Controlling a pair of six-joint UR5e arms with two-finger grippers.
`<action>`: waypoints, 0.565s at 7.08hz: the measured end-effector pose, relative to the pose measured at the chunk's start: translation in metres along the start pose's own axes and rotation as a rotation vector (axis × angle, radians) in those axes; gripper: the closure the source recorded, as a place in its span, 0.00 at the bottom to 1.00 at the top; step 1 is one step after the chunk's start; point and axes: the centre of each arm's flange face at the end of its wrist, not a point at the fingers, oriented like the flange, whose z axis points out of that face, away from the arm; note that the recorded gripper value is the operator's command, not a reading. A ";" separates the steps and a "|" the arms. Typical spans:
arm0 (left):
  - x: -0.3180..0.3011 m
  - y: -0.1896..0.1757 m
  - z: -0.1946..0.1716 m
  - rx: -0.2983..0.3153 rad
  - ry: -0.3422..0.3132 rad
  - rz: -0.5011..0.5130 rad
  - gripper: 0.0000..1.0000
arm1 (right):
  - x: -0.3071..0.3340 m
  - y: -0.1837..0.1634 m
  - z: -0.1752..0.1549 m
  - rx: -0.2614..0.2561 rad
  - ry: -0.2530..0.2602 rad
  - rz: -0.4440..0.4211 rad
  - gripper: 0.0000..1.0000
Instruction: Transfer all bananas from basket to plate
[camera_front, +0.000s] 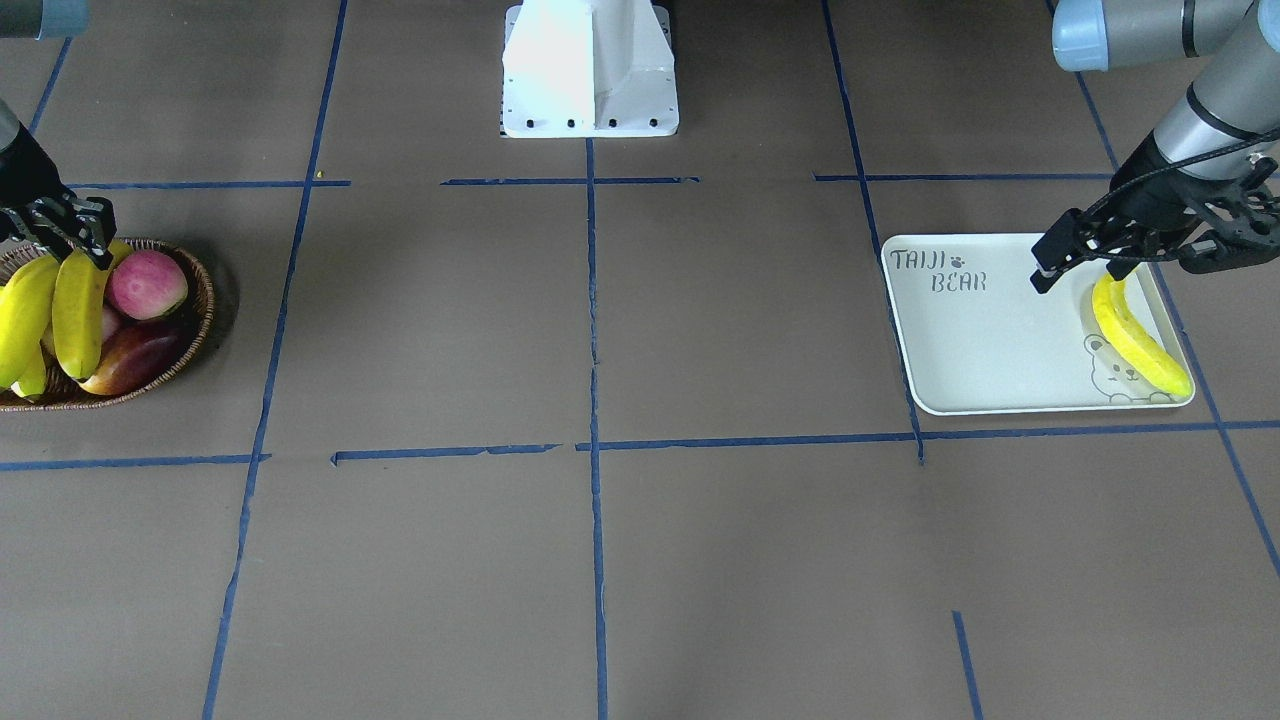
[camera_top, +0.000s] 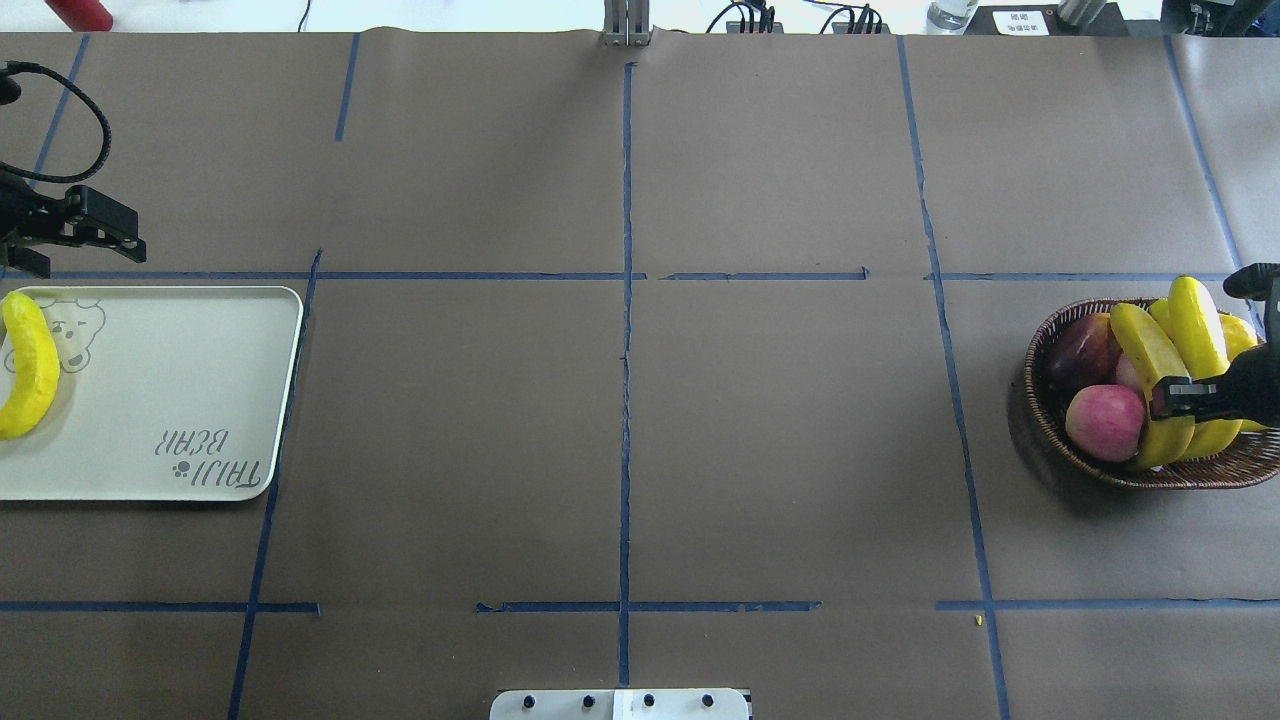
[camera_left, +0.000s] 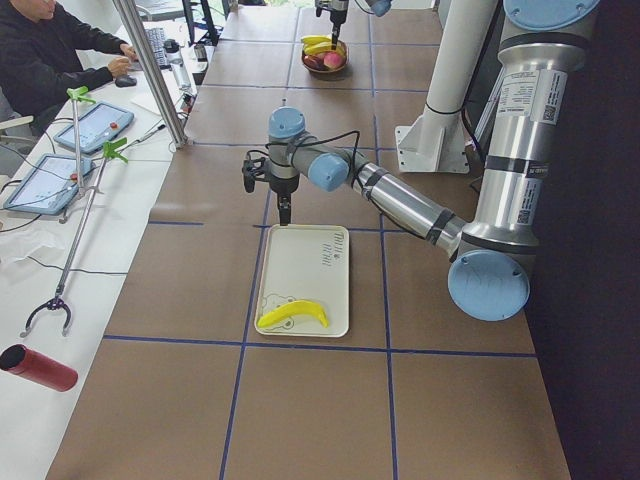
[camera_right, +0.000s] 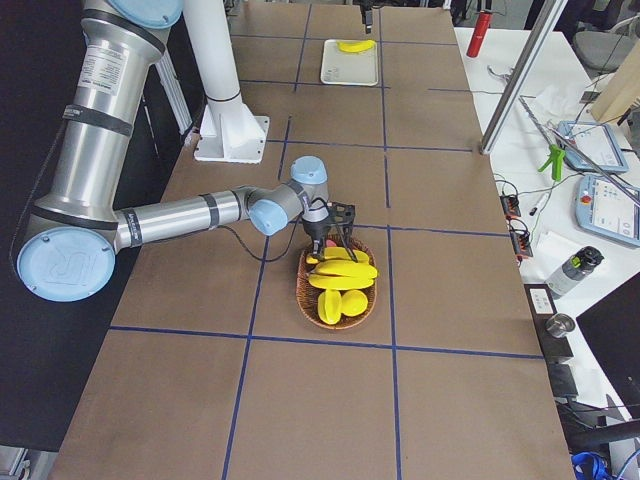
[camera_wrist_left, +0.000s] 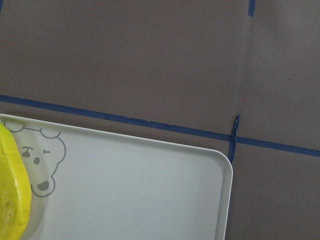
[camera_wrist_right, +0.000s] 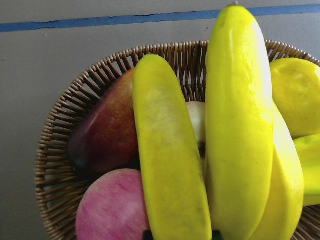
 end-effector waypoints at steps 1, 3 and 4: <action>0.000 0.000 0.000 0.000 0.000 0.000 0.00 | -0.001 -0.002 -0.007 0.009 -0.009 0.004 1.00; 0.000 0.000 0.000 -0.001 0.000 -0.001 0.00 | 0.000 -0.010 -0.053 0.058 -0.068 0.033 1.00; 0.000 0.000 0.000 -0.002 0.001 0.000 0.00 | 0.002 -0.013 -0.081 0.066 -0.124 0.052 1.00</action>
